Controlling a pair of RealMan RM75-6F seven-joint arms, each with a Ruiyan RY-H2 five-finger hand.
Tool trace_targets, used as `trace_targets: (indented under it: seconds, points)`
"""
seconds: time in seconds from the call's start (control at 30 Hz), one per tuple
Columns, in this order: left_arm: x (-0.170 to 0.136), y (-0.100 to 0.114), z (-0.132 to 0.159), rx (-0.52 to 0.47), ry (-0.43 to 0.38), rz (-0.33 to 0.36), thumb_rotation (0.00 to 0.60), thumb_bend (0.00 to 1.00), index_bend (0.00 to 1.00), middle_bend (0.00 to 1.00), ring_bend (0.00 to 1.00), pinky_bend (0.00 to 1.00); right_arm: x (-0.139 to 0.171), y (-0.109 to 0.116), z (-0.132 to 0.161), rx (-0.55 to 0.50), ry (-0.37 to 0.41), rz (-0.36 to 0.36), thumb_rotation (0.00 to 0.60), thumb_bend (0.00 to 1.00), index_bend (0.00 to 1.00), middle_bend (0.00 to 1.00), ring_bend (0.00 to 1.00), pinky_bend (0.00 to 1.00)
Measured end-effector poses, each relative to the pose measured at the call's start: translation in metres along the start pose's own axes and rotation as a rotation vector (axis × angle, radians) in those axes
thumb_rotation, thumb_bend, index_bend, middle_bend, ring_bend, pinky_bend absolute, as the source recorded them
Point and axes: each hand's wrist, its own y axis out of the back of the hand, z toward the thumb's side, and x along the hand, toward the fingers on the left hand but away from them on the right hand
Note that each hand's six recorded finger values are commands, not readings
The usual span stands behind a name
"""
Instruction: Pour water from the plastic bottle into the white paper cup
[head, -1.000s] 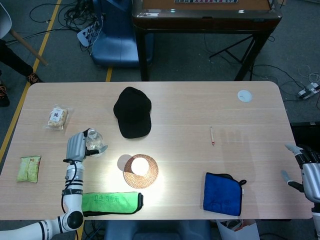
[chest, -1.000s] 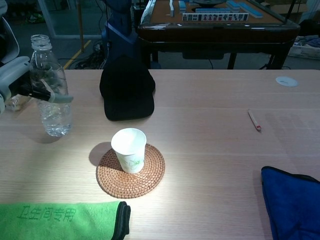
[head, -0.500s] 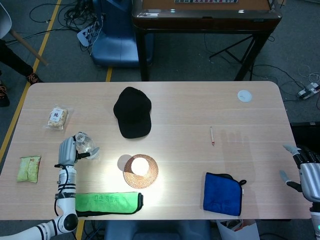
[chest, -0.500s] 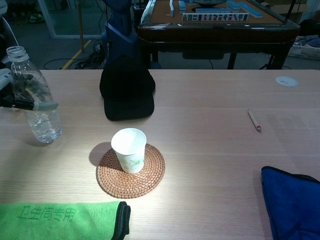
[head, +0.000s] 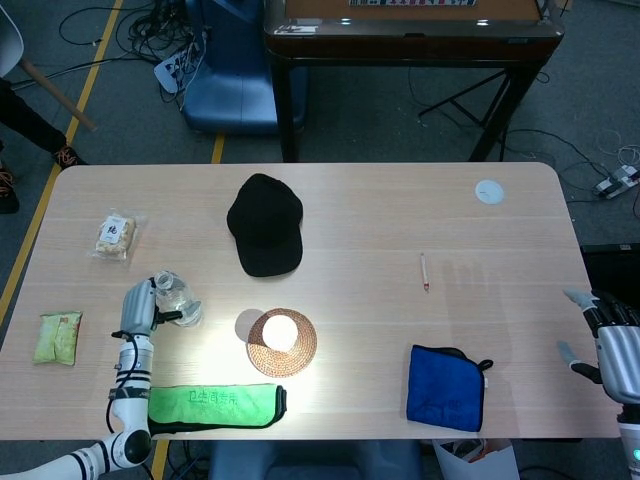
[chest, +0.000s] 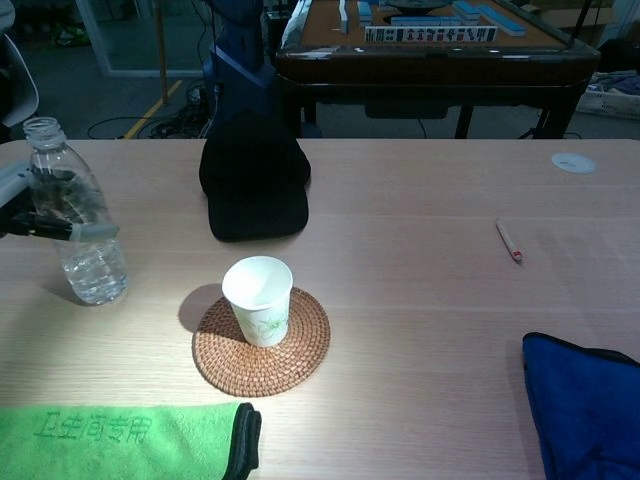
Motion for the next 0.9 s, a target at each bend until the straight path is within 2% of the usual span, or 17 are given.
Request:
trace_targets:
  seconds: [0.2, 0.47, 0.53, 0.67, 0.9]
  points:
    - [0.0, -0.003, -0.003, -0.013, -0.01, -0.04, 0.6, 0.13, 0.5, 0.49, 0.31, 0.33, 0.0, 0.0, 0.0, 0.001, 0.001, 0.001, 0.6, 0.27, 0.22, 0.28, 0.16, 0.26]
    - [-0.001, -0.002, -0.009, -0.027, 0.01, -0.089, 0.6, 0.13, 0.1, 0.33, 0.18, 0.27, 0.0, 0.0, 0.0, 0.001, 0.001, -0.001, 0.6, 0.27, 0.22, 0.28, 0.16, 0.26]
    - [-0.002, 0.0, -0.01, -0.03, 0.013, -0.104, 0.6, 0.13, 0.05, 0.3, 0.15, 0.26, 0.0, 0.0, 0.0, 0.001, 0.001, -0.001, 0.6, 0.27, 0.22, 0.28, 0.16, 0.26]
    - [-0.004, 0.003, -0.012, -0.034, 0.015, -0.114, 0.6, 0.11, 0.0, 0.25, 0.11, 0.23, 0.0, 0.0, 0.001, 0.003, 0.0, 0.0, 0.6, 0.26, 0.22, 0.28, 0.16, 0.26]
    - [-0.008, 0.011, -0.012, -0.025, 0.018, -0.124, 0.6, 0.07, 0.0, 0.17, 0.04, 0.19, 0.0, 0.0, 0.001, 0.004, 0.001, 0.0, 0.6, 0.26, 0.22, 0.28, 0.16, 0.26]
